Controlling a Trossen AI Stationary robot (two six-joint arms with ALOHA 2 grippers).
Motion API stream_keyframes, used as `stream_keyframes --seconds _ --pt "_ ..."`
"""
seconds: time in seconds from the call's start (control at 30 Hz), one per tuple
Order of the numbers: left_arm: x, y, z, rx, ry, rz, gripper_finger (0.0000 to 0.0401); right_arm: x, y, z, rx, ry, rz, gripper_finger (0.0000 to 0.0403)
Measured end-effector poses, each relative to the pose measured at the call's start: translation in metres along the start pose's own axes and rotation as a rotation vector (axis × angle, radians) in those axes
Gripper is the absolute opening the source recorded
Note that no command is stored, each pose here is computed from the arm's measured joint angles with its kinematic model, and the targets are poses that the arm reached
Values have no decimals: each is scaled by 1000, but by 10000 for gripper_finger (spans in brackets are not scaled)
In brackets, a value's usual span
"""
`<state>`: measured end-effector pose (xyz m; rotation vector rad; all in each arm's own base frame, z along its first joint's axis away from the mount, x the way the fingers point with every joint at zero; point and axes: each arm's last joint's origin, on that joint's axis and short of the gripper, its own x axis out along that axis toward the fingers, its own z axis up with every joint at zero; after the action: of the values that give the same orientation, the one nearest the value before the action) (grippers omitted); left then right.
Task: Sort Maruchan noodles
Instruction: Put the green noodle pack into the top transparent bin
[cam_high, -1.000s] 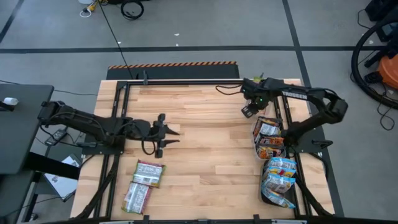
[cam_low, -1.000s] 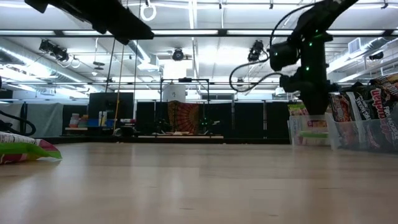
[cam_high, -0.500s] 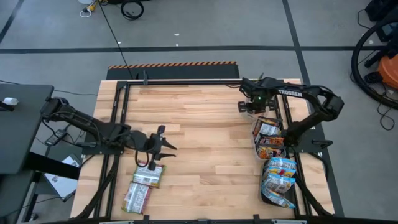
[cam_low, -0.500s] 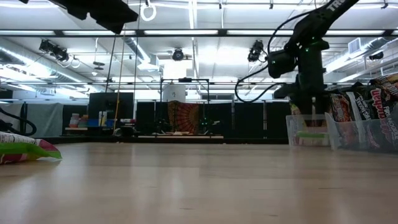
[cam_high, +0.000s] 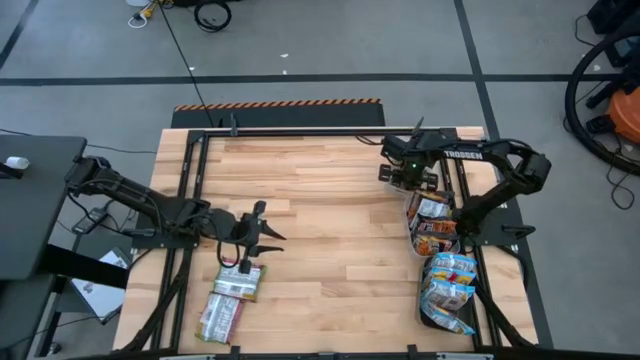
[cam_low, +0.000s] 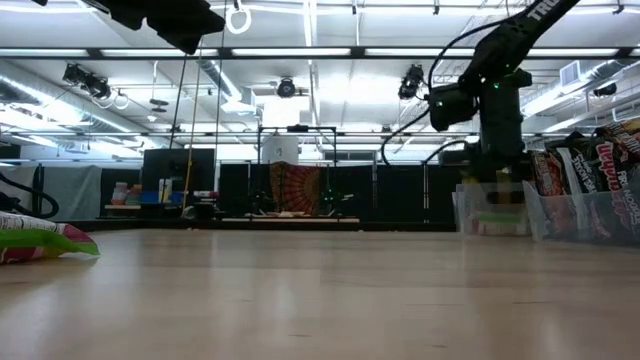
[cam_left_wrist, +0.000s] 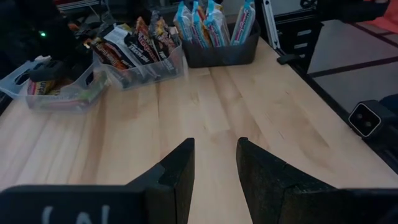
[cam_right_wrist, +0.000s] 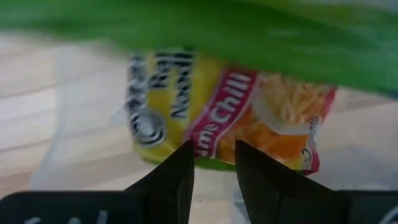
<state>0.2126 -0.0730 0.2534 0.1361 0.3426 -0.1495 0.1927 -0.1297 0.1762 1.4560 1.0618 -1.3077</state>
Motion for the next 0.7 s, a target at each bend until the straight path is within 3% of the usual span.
stream_keyframes --seconds 0.33,0.53,0.7 --pt "-1 -4 0 6 -1 -17 125 10 -5 -2 -25 -35 -7 113" --pt "-1 -3 1 17 -16 1 125 6 -8 -2 -98 -94 -11 20" --pt "-3 2 9 86 -77 153 125 -20 -12 -1 -141 -162 39 8"
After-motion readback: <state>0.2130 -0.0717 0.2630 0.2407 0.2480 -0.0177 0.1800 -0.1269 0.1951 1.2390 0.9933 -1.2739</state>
